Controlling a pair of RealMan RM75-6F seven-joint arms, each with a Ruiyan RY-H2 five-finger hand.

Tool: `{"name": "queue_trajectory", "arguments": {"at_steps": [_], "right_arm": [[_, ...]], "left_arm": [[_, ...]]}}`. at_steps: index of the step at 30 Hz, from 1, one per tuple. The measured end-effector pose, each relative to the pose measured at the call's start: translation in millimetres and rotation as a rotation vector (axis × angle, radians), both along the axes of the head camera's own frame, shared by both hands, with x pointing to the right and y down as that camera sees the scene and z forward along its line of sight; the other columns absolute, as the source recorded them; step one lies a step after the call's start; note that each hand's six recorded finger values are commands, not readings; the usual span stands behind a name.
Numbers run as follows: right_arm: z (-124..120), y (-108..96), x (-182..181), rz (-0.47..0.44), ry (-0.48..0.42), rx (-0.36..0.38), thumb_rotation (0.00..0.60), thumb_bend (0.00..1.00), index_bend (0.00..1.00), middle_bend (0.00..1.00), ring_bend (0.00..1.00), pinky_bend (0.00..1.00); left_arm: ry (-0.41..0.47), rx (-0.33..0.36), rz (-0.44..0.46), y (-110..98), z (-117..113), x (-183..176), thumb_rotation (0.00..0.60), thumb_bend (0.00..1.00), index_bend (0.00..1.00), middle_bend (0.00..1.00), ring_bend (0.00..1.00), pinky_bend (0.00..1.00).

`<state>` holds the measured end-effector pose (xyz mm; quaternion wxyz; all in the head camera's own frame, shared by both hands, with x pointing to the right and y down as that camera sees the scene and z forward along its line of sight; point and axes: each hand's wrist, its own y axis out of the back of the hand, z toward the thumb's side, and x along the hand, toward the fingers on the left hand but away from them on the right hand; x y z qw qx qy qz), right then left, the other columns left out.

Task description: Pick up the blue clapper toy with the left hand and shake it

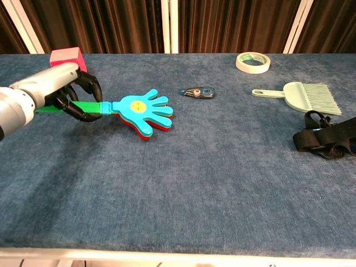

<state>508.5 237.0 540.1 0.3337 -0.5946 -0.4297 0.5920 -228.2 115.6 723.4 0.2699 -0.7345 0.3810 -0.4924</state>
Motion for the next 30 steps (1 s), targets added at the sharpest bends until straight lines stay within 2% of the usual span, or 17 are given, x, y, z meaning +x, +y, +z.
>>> {"name": "queue_trajectory", "arguments": {"at_steps": [2, 5, 8, 12, 14, 19, 21, 23, 30], "right_arm": [[0.4, 0.4, -1.0, -0.003, -0.004, -0.003, 0.6, 0.18, 0.0, 0.0, 0.0, 0.0], [0.3, 0.7, -1.8, -0.006, -0.007, -0.004, 0.6, 0.18, 0.0, 0.0, 0.0, 0.0], [-0.4, 0.7, -1.4, -0.005, -0.006, -0.004, 0.6, 0.17, 0.0, 0.0, 0.0, 0.0], [-0.9, 0.4, -0.9, -0.005, -0.004, -0.003, 0.6, 0.18, 0.0, 0.0, 0.0, 0.0], [-0.6, 0.2, -0.9, -0.004, -0.005, -0.005, 0.6, 0.18, 0.0, 0.0, 0.0, 0.0], [0.6, 0.1, -0.9, -0.004, -0.005, -0.011, 0.6, 0.18, 0.0, 0.0, 0.0, 0.0], [0.8, -0.1, -0.6, -0.003, -0.004, -0.013, 0.6, 0.18, 0.0, 0.0, 0.0, 0.0], [0.9, -0.2, -0.5, -0.002, -0.004, -0.015, 0.6, 0.18, 0.0, 0.0, 0.0, 0.0], [3.0, -0.4, -1.6, -0.002, -0.005, -0.029, 0.6, 0.18, 0.0, 0.0, 0.0, 0.0]], "left_arm": [[-0.015, 0.025, 0.025, -0.2, -3.3, 0.2, 0.6, 0.38, 0.7, 0.66, 0.66, 0.86], [-0.069, 0.021, 0.065, 2.4, -1.8, -1.5, 0.6, 0.38, 0.66, 0.74, 0.76, 0.95], [-0.12, -0.015, 0.089, 6.7, 2.5, -4.1, 0.6, 0.38, 0.66, 0.81, 0.84, 1.0], [-0.153, -0.072, 0.092, 11.1, 8.0, -7.6, 0.6, 0.38, 0.62, 0.86, 0.9, 1.0], [-0.161, -0.098, 0.087, 12.4, 10.3, -9.2, 0.6, 0.37, 0.54, 0.86, 0.91, 1.0], [-0.186, -0.196, 0.071, 18.0, 18.0, -15.1, 0.6, 0.33, 0.27, 0.85, 0.93, 1.0], [-0.199, -0.238, 0.063, 20.1, 20.4, -17.2, 0.6, 0.33, 0.24, 0.87, 0.94, 1.0], [-0.214, -0.264, 0.062, 20.8, 21.1, -17.0, 0.6, 0.34, 0.26, 0.88, 0.95, 1.0], [-0.229, -0.338, -0.012, 19.1, 19.7, -10.7, 0.6, 0.34, 0.48, 0.9, 0.96, 1.0]]}}
